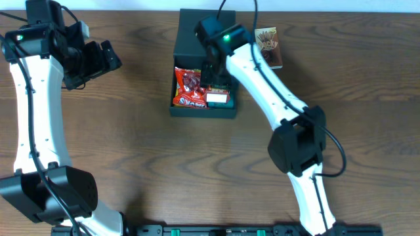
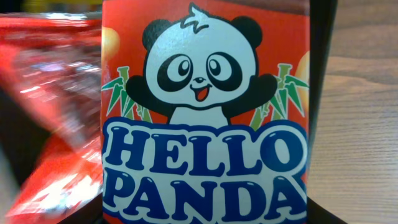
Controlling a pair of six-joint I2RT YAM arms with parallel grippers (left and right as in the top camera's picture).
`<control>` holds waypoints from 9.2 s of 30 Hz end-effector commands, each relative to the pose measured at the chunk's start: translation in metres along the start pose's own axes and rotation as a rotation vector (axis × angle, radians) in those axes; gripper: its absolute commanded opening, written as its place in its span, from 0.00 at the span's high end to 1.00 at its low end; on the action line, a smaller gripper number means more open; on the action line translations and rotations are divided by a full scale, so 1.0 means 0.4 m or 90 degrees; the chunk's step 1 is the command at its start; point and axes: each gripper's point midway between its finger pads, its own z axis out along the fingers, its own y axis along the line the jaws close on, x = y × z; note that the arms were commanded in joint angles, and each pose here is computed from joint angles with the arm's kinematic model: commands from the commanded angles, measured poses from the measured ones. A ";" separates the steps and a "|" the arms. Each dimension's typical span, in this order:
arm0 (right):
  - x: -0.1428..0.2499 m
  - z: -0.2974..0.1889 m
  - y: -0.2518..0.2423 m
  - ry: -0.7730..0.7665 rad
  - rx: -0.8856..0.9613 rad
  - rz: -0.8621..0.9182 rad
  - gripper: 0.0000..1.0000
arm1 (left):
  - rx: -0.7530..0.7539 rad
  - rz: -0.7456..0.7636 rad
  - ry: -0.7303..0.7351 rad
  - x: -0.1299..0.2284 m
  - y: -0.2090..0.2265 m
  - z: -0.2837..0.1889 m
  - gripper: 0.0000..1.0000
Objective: Pack container
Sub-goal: 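Carry the Hello Panda box left and set it upright in the box, then reach right gripper to the brown Pocky box and grasp it, then lift the Pocky box and carry it left into the black box, then lower the Pocky box upright beside the Hello Panda box and release, then withdraw right gripper and move both grippers to the lid's back corners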
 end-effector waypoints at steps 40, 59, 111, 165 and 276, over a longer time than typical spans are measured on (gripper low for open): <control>-0.375 -0.237 -0.338 -0.319 0.105 -0.015 0.01 | -0.002 0.030 -0.014 -0.003 0.001 -0.013 0.05; -0.478 0.124 -0.416 -0.225 0.043 -0.103 0.01 | -0.005 -0.010 0.001 0.010 0.011 0.011 0.05; -0.425 0.227 -0.387 -0.143 0.015 -0.124 0.42 | -0.005 -0.010 0.001 0.009 0.011 0.011 0.05; 0.080 0.148 0.088 0.038 0.063 -0.072 0.52 | -0.007 0.004 0.011 0.018 0.013 0.011 0.05; -0.324 -0.025 -0.295 -0.050 -0.268 -0.091 0.99 | 0.147 -0.144 0.142 0.033 -0.281 0.458 0.94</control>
